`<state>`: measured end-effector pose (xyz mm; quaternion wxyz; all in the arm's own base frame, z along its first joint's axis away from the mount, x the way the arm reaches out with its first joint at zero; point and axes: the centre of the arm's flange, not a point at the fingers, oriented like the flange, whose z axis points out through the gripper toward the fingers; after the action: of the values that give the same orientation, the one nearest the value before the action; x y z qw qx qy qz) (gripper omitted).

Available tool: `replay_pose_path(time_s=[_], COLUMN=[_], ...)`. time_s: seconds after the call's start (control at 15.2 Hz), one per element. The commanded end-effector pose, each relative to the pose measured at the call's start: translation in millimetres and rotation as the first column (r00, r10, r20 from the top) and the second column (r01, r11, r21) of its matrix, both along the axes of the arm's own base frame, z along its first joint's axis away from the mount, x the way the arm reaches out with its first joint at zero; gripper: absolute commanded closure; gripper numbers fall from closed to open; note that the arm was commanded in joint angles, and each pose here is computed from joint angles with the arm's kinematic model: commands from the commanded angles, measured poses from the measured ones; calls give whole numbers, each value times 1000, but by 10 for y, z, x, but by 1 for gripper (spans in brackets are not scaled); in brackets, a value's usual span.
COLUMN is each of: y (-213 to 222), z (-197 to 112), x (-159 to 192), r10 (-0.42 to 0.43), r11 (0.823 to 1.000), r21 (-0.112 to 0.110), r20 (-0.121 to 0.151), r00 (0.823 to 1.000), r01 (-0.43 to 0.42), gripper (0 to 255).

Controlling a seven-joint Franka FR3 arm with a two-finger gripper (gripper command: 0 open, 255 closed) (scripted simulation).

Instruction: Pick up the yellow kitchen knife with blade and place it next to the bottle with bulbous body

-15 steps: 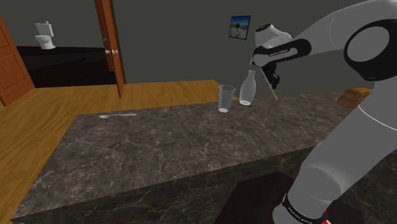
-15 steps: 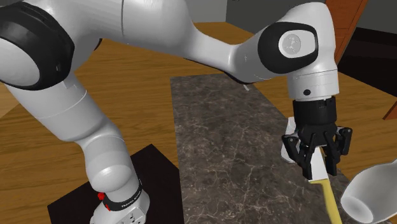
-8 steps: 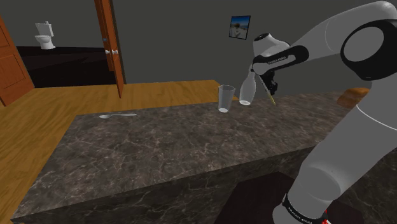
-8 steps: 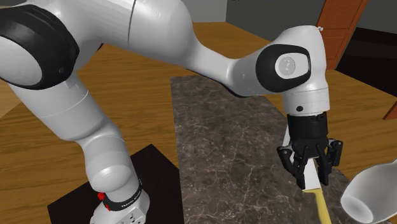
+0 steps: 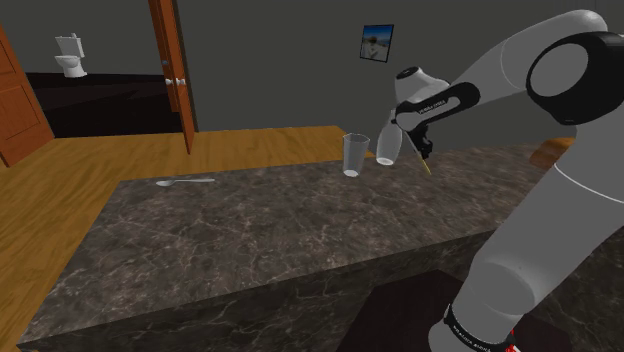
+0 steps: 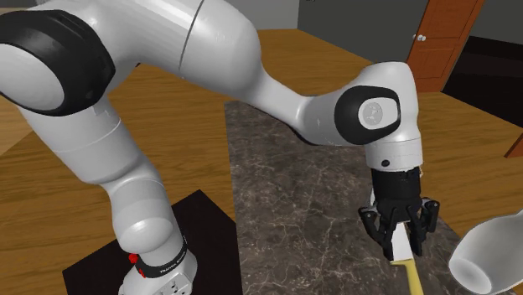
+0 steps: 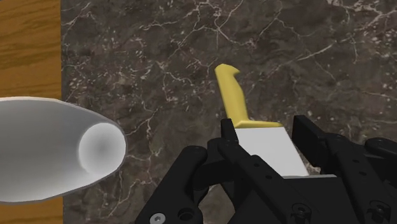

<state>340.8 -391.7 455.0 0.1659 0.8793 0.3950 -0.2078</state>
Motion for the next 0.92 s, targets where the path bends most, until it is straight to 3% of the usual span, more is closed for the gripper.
replay_pose_path(time_s=[0.0, 0.86], y=[-4, -4], z=[-107, -794], x=[3, 3], r10=[0, 0], r11=[1000, 1000], r21=[0, 0], r20=[0, 0], r00=[1000, 1000], r01=[0, 0], gripper=[255, 255])
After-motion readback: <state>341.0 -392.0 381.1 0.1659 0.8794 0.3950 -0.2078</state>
